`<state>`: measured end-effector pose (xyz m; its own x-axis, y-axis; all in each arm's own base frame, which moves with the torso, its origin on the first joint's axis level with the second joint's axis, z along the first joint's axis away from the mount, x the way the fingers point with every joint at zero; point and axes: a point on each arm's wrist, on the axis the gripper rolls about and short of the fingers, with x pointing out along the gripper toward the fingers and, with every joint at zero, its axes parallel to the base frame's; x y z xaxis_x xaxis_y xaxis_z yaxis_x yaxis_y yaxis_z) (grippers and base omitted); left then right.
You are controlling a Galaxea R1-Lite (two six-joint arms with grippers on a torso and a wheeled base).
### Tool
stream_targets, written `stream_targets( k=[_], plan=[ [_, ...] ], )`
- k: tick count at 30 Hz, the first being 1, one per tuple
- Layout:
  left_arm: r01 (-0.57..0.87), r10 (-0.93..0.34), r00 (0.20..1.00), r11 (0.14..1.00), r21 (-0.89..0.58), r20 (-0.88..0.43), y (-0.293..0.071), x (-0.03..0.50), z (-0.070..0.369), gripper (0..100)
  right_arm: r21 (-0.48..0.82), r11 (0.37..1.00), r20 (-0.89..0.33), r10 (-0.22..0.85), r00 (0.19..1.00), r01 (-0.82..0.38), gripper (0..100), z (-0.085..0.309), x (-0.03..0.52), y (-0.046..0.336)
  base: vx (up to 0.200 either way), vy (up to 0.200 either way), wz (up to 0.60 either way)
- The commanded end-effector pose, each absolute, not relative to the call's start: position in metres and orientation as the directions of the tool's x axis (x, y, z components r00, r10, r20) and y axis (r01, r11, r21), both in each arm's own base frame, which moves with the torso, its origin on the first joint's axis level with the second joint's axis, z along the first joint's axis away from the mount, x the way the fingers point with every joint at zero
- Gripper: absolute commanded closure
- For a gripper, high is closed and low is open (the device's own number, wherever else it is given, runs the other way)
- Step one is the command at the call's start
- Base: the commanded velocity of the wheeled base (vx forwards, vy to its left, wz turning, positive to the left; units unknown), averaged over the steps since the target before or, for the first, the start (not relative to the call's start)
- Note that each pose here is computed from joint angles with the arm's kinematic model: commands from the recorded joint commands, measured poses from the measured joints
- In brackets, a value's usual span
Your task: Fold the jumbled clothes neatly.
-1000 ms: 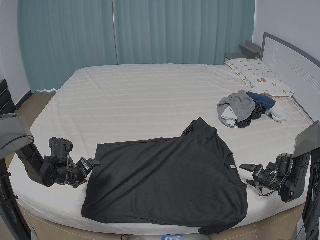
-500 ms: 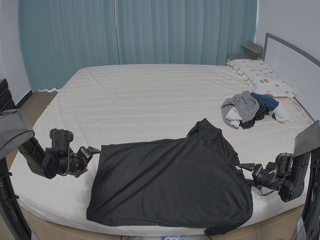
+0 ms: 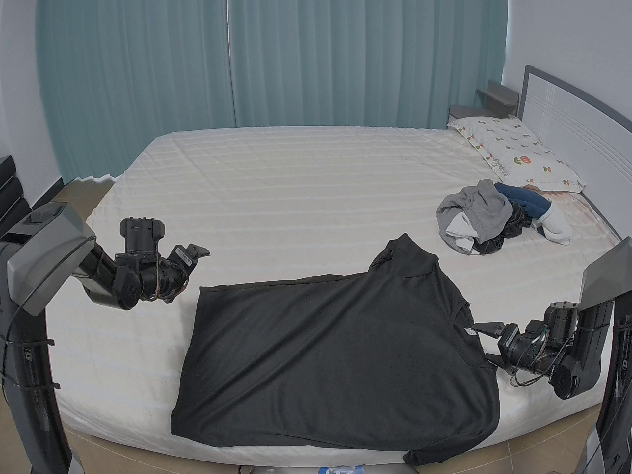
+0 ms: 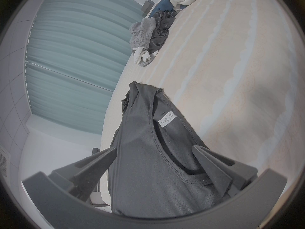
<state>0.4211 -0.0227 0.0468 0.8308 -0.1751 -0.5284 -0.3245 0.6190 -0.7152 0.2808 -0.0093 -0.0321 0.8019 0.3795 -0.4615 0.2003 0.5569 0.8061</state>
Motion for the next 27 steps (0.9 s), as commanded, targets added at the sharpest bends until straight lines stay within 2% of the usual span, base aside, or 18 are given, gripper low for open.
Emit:
stream_targets(
  k=[1, 17, 27],
  plan=[
    [-0.357, -0.173, 0.803, 0.626, -0.693, -0.57, -0.03, 0.462, 0.005, 0, 0.808, 0.558, -0.454, 0.381, 0.806, 0.191, 0, -0.031, 0.281, -0.009, 0.0, 0.0, 0.0],
    [-0.371, -0.094, 0.817, 0.67, -0.643, -0.569, -0.035, 0.475, -0.026, 0, 0.807, 0.56, -0.454, 0.387, 0.803, 0.186, 0, -0.032, 0.281, -0.009, 0.0, 0.0, 0.0],
    [-0.362, -0.095, 0.808, 0.699, -0.617, -0.582, -0.04, 0.475, -0.033, 0, 0.806, 0.561, -0.456, 0.384, 0.803, 0.189, 0, -0.032, 0.281, -0.009, 0.0, 0.0, 0.0]
  ],
)
